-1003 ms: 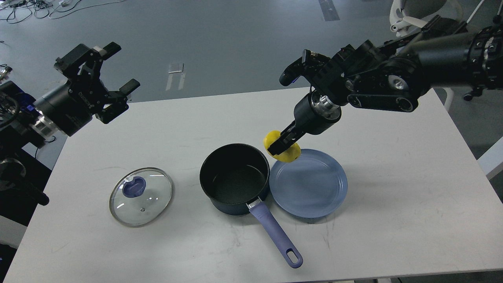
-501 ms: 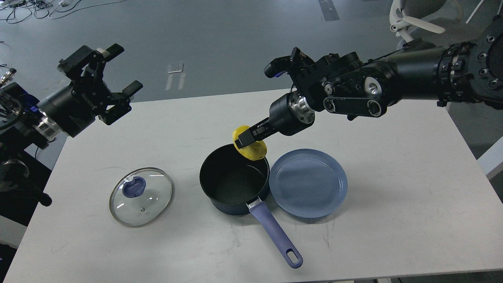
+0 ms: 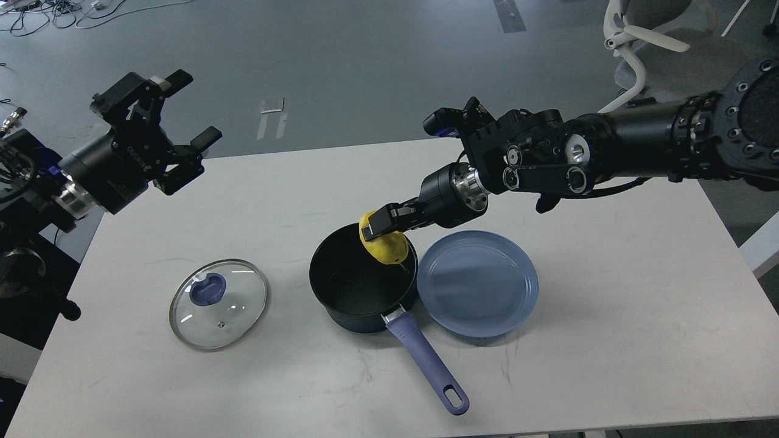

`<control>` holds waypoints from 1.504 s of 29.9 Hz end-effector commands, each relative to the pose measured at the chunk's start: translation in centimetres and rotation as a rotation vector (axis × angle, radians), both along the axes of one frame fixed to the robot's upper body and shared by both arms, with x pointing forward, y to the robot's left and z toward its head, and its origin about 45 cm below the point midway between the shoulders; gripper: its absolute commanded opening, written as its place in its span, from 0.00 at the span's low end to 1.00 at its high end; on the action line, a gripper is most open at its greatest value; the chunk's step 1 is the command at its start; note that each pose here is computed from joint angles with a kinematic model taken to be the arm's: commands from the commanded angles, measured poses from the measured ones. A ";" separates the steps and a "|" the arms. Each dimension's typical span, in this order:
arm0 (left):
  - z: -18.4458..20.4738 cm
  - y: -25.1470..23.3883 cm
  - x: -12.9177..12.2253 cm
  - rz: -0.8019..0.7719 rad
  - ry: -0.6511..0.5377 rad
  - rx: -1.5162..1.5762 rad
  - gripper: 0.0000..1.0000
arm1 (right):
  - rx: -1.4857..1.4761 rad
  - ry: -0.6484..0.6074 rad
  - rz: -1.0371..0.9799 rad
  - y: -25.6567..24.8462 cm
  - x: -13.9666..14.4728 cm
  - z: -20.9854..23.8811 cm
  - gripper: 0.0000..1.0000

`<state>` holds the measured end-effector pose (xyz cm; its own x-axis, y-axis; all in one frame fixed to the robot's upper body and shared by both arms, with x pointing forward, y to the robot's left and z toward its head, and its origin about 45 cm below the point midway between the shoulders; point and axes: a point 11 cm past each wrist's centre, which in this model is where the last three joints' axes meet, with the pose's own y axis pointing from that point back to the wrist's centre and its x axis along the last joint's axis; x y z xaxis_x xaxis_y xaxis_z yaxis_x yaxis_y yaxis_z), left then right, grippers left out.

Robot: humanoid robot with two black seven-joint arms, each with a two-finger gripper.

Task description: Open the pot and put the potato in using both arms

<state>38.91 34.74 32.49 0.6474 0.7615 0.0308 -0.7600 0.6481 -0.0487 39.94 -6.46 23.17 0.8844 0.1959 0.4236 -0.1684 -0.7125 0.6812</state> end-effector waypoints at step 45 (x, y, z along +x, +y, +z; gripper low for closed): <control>-2.1 -1.2 0.0 -0.011 0.041 -0.037 0.98 | 0.628 0.164 -0.619 -10.8 5.2 3.8 0.94</control>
